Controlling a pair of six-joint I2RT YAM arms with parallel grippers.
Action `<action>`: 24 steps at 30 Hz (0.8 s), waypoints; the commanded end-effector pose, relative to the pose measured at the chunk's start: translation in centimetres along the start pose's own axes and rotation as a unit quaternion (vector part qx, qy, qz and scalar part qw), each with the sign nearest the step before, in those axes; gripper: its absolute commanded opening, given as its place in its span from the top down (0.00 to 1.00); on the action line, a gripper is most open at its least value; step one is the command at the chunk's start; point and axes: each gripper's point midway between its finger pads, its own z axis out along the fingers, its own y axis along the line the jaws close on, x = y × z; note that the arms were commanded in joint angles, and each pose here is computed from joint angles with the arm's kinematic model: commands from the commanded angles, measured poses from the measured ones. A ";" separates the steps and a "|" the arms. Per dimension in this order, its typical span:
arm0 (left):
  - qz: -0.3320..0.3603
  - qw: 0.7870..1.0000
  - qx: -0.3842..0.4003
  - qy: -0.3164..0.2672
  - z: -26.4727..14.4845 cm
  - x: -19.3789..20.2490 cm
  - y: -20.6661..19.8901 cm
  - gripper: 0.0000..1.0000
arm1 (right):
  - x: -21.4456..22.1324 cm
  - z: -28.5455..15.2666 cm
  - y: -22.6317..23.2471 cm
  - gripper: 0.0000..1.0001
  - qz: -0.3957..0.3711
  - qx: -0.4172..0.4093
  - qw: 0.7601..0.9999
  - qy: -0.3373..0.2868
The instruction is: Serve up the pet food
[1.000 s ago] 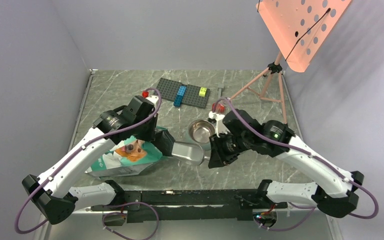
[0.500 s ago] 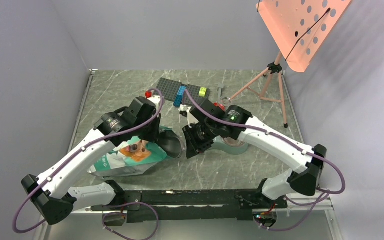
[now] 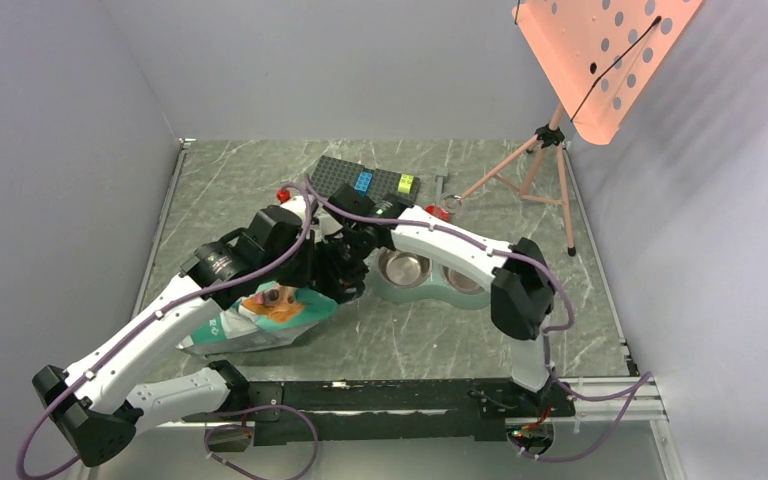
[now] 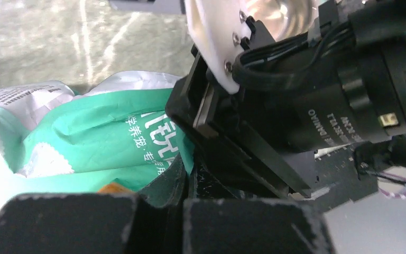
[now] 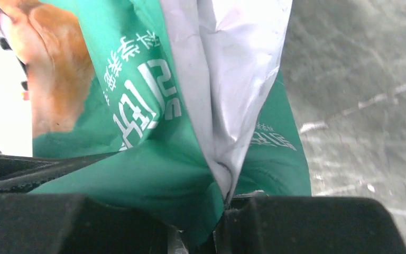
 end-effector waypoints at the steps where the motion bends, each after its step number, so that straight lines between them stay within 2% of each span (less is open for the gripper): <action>1: -0.031 0.978 0.174 -0.107 -4.6 -5.6 -7.4 1.00 | -9.2 2.9 3.4 1.00 -0.057 -0.097 0.985 -0.133; 6: -0.030 0.981 0.160 -0.109 -6.0 -6.0 -6.9 1.00 | -9.8 -0.2 5.9 1.00 -0.057 -0.180 0.961 -0.204; 10: -0.039 0.978 0.119 -0.169 -8.3 -6.6 -4.3 1.00 | -8.8 -1.6 6.5 1.00 -0.066 -0.216 0.949 -0.220; 12: -0.031 0.973 0.098 -0.208 -9.5 -7.1 -2.9 1.00 | -7.3 -2.2 6.5 1.00 -0.061 -0.231 0.947 -0.214; 14: -0.031 0.973 0.068 -0.220 -10.2 -7.0 -1.5 1.00 | -6.0 -2.7 6.5 1.00 -0.057 -0.231 0.949 -0.205; 17: -0.023 0.978 0.042 -0.201 -10.1 -5.9 -0.3 1.00 | -6.2 -2.7 7.2 1.00 -0.034 -0.246 0.945 -0.213; 19: -0.028 0.979 0.035 -0.201 -9.8 -5.6 0.1 1.00 | -6.1 -2.0 6.8 1.00 -0.023 -0.214 0.959 -0.185; 21: -0.028 0.976 0.042 -0.210 -9.8 -5.6 0.1 1.00 | -4.1 -2.3 6.3 1.00 -0.030 -0.179 0.968 -0.174; 24: -0.025 0.975 0.049 -0.213 -10.3 -5.7 -0.2 1.00 | -2.6 -3.9 5.9 1.00 -0.011 -0.193 0.959 -0.205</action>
